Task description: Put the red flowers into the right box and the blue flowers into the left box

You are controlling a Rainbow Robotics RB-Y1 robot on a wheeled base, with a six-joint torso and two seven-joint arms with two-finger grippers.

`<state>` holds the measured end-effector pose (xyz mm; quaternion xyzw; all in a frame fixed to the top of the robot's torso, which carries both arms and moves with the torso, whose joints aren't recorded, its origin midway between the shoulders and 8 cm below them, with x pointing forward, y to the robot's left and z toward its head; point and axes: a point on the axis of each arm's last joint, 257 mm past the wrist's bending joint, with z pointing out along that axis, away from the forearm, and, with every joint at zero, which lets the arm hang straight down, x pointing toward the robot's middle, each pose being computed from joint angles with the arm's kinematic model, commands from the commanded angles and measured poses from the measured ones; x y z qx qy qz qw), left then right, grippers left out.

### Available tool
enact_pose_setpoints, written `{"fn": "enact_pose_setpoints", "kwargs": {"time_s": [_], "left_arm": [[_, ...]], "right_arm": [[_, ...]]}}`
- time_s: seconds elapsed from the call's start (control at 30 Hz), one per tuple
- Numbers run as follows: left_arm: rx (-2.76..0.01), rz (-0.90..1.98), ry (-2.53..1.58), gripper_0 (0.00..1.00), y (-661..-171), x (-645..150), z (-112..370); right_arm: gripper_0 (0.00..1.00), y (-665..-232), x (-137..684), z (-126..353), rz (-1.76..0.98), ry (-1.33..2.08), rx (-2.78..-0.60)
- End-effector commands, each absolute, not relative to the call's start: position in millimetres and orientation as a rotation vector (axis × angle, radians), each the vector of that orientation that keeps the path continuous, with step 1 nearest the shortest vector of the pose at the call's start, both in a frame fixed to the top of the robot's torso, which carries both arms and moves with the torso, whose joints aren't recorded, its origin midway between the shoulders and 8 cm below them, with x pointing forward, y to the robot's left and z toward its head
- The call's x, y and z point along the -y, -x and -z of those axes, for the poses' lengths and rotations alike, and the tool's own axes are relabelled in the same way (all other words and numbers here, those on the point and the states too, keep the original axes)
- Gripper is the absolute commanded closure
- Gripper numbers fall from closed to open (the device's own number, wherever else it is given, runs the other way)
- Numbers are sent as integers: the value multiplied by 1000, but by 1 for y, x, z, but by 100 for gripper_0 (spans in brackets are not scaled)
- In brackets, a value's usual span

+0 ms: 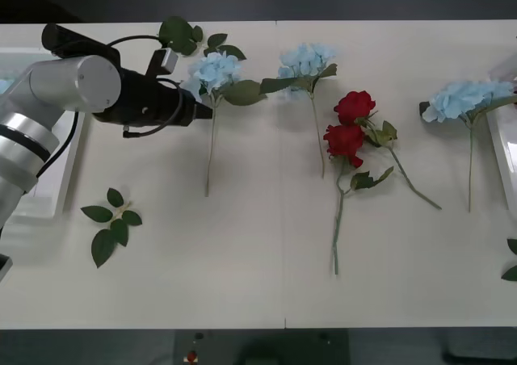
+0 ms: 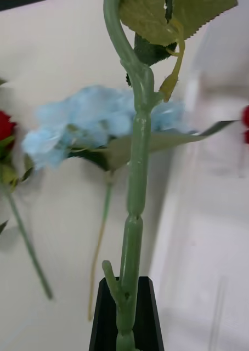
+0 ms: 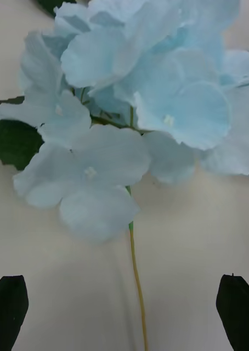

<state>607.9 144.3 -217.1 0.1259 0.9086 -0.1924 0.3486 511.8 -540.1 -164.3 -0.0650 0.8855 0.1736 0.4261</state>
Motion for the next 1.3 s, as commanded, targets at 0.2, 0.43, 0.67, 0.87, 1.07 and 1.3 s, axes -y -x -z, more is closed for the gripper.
{"fn": "enact_pose_setpoints", "kwargs": {"time_s": [0.2, 0.43, 0.67, 0.87, 1.07, 1.3], "left_arm": [[-2299, 303, -239, 0, -637, -137, 198], [-2260, 232, -243, 0, -645, -124, 200], [-2186, 269, -242, 0, -657, -102, 206], [-2194, 235, -284, 0, -657, -103, 222], [-2211, 209, -297, 0, -655, -107, 234], [-2215, 206, -295, 0, -656, -107, 243]], "right_arm": [[100, -518, 631, 171, -92, -31, -2199], [100, -526, 658, 203, 104, -110, -2200], [98, -518, 671, 236, 225, -138, -2233], [21, -510, 671, 246, 260, -59, -2293], [0, -513, 648, 247, 149, -33, -2301], [0, -523, 612, 221, -21, 52, -2302]]}}
